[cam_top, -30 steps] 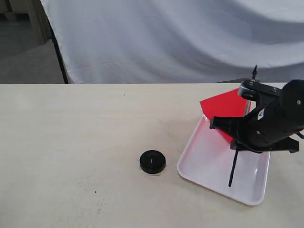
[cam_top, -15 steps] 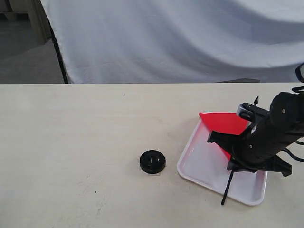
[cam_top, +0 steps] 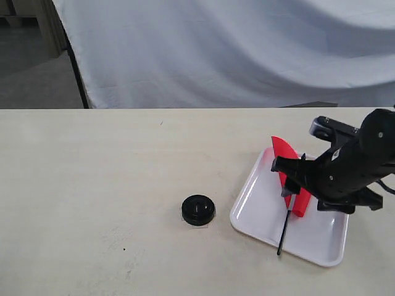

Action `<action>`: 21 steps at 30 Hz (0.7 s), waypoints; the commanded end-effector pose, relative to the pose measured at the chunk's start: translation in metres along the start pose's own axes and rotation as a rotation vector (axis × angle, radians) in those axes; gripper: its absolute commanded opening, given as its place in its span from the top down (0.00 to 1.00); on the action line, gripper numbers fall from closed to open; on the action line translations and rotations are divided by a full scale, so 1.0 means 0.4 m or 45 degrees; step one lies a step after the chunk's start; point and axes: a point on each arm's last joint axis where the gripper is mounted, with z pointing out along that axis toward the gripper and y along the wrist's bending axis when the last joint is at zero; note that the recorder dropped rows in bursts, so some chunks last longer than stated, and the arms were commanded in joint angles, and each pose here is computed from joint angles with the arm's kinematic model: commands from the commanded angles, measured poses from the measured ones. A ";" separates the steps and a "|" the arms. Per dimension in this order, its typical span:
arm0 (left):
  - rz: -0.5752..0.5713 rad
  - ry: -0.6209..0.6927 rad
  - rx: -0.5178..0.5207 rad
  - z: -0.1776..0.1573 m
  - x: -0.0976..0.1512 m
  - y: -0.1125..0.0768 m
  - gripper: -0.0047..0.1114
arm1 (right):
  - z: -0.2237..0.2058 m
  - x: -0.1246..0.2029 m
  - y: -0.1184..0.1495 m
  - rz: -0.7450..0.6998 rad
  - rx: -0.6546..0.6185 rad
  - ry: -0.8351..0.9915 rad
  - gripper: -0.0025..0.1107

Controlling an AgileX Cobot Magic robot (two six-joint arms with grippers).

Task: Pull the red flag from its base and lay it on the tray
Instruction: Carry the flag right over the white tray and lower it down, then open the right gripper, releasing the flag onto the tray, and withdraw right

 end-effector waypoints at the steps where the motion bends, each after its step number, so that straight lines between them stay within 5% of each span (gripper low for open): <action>1: -0.011 -0.006 0.000 0.000 0.000 0.000 0.95 | -0.093 -0.032 0.011 -0.191 -0.032 -0.175 0.44; 3: -0.011 -0.006 0.000 0.000 0.000 0.000 0.95 | -0.129 -0.037 0.013 -0.300 -0.028 -0.230 0.48; 5: -0.011 -0.006 0.000 0.000 0.000 0.000 0.95 | -0.161 -0.035 0.009 -0.443 0.009 -0.247 0.64; 7: -0.011 -0.006 0.000 0.000 0.000 0.000 0.95 | -0.183 -0.025 -0.005 -0.570 0.087 -0.197 0.92; 8: -0.011 -0.006 0.000 0.000 0.000 0.000 0.95 | -0.189 -0.020 -0.011 -0.610 0.119 -0.170 0.97; 12: -0.011 -0.006 0.000 0.000 0.000 0.000 0.95 | -0.203 0.002 -0.054 -0.700 0.301 0.023 0.98; 16: -0.011 -0.006 0.000 0.000 0.000 0.000 0.95 | -0.227 0.000 -0.122 -0.565 0.395 0.173 0.98; 21: -0.011 -0.006 0.000 0.000 0.000 0.000 0.95 | -0.277 -0.009 -0.191 -0.303 0.147 0.107 0.98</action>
